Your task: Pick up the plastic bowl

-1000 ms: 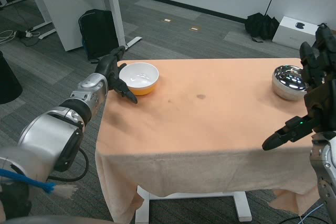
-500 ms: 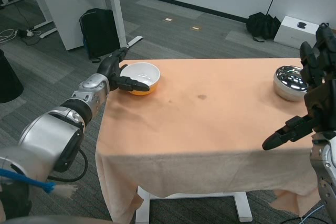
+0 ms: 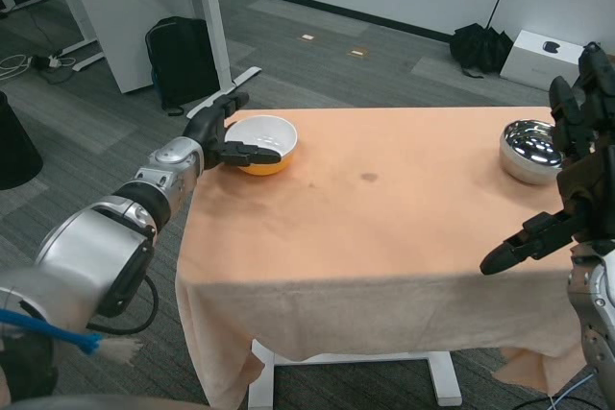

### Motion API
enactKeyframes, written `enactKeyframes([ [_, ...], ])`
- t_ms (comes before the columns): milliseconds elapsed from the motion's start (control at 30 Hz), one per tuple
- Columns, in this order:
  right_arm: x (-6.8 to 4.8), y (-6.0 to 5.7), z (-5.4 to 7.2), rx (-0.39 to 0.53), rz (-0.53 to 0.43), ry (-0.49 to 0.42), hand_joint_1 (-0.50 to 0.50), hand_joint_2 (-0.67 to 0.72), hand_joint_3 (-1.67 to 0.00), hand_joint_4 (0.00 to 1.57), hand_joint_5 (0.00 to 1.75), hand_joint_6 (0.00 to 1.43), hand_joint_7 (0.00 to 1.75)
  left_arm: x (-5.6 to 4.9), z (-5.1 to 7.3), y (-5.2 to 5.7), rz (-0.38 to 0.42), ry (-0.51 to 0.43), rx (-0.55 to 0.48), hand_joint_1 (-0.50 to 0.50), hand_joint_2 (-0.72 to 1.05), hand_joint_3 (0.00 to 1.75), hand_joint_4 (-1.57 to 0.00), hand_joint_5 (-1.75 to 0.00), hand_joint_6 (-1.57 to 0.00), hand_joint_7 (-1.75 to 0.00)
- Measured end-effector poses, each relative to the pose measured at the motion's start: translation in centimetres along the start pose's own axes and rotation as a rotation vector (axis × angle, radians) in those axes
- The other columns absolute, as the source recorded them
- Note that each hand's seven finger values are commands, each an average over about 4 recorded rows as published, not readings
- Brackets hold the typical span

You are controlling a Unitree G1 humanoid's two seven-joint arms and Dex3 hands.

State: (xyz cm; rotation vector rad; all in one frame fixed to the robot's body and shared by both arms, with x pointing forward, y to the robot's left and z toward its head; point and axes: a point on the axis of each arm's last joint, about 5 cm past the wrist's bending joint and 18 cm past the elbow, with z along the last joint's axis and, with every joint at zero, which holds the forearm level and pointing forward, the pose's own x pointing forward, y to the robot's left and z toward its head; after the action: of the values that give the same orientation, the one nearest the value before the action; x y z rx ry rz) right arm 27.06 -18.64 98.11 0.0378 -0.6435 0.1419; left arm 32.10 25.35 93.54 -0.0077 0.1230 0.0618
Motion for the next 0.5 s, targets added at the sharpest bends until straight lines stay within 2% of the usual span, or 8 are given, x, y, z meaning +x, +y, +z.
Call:
enactKeyframes([
  [67,0.00,0.00,0.00,0.000,0.000,0.000,-0.50,0.53,0.00,0.00,0.00,0.00,0.00,0.00,-0.01,-0.03,-0.004,0.001,0.003,-0.50,0.69,0.09,-0.22,0.00,-1.05,-0.58],
  [167,0.00,0.00,0.00,0.000,0.000,0.000,-0.50,0.53,0.00,0.00,0.00,0.00,0.00,0.01,-0.02,-0.05,-0.006,0.002,0.006,-0.50,0.80,0.11,-0.22,-0.03,-1.09,-0.72],
  [300,0.00,0.00,0.00,0.000,0.000,0.000,-0.46,0.53,0.00,0.00,0.00,0.00,0.00,0.01,-0.03,-0.07,-0.009,0.003,0.009,-0.50,0.89,0.17,-0.26,-0.15,-1.17,-0.96],
  [367,0.00,0.00,0.00,0.000,0.000,0.000,-0.47,0.53,0.00,0.00,0.00,0.00,0.00,0.01,-0.04,-0.09,-0.014,0.004,0.010,-0.50,0.94,0.17,-0.26,-0.21,-1.20,-1.05],
  [500,0.00,0.00,0.00,0.000,0.000,0.000,-0.48,0.53,0.00,0.00,0.00,0.00,0.00,0.02,-0.06,-0.13,-0.022,0.006,0.016,-0.50,0.96,0.24,-0.29,-0.28,-1.22,-1.15],
])
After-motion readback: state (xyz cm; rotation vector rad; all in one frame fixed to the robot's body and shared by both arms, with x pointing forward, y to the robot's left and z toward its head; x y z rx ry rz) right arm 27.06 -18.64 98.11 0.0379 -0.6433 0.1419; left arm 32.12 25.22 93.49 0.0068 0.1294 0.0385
